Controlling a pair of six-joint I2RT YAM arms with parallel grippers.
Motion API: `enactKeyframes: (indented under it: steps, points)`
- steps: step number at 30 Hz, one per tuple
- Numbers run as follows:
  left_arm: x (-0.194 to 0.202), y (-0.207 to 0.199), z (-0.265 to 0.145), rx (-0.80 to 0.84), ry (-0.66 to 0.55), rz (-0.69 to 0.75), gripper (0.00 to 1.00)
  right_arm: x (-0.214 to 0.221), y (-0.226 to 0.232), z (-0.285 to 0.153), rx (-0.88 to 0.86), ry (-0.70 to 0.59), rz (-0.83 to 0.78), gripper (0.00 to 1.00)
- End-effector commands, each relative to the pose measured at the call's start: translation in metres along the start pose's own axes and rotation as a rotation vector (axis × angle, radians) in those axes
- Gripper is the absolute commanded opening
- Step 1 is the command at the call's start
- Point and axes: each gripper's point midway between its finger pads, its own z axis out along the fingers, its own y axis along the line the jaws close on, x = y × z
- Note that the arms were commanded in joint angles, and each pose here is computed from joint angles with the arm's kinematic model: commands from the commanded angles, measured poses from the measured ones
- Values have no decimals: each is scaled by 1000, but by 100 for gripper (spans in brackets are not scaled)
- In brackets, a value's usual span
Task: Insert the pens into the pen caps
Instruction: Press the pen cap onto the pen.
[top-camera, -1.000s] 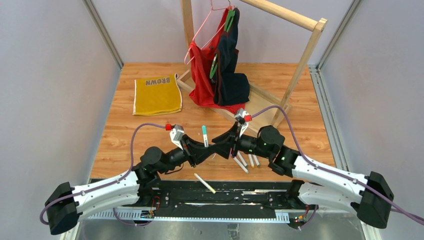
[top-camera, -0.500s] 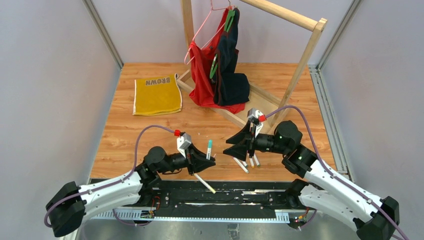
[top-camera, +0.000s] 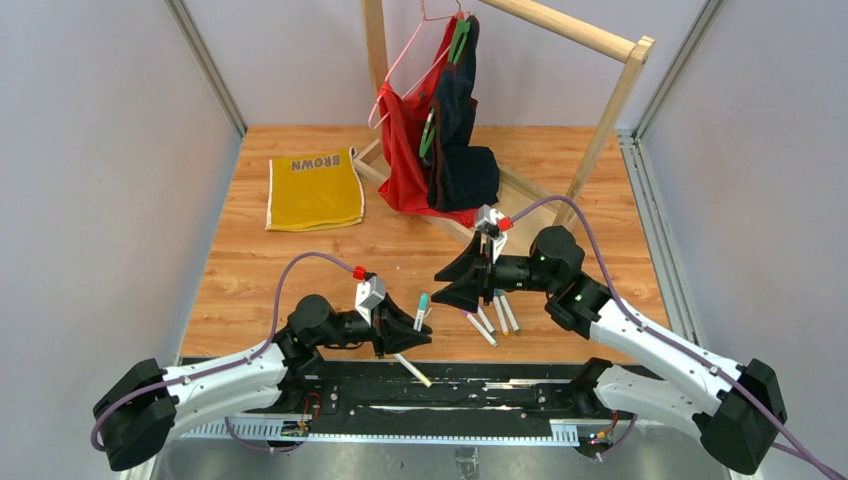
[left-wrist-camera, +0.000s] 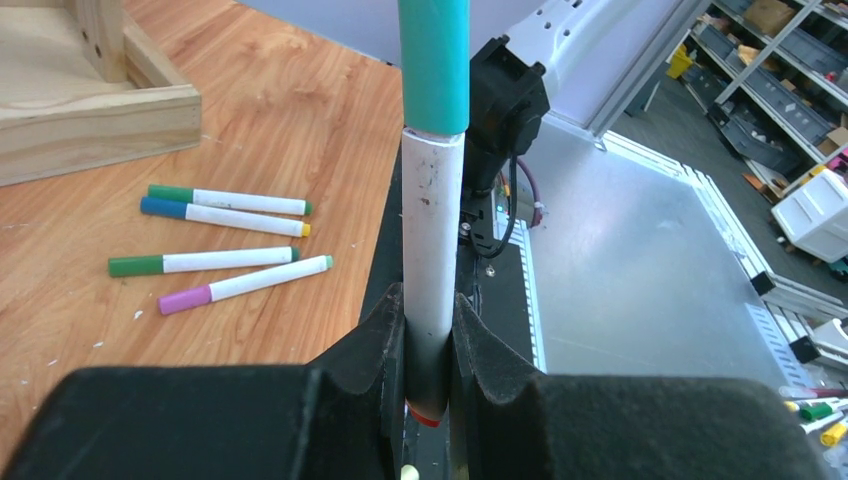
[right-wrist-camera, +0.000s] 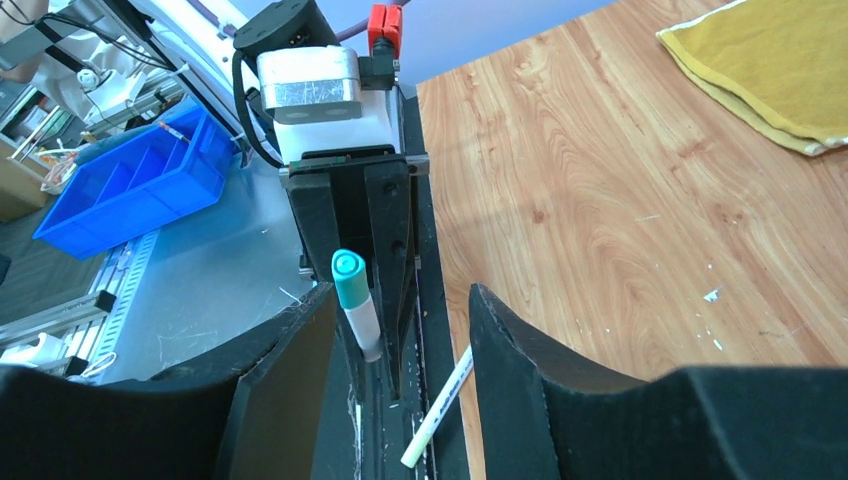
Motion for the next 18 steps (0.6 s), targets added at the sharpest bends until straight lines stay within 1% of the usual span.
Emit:
enactKeyframes:
  steps: [1,11,12,15,18]
  points:
    - [-8,-5,1,37,-23,41,0,-31,21,9,-89,-67,-72,51]
    - [-7,-5,2,38,-19,39,0,-23,27,21,-142,-37,-54,51]
    - [-7,-5,2,38,-18,38,0,-21,27,23,-147,-32,-52,49]
    - [-7,-5,2,38,-17,38,0,-17,29,26,-161,-18,-44,41]
    - [-7,-5,2,42,-16,37,0,-12,30,29,-168,-4,-33,35]
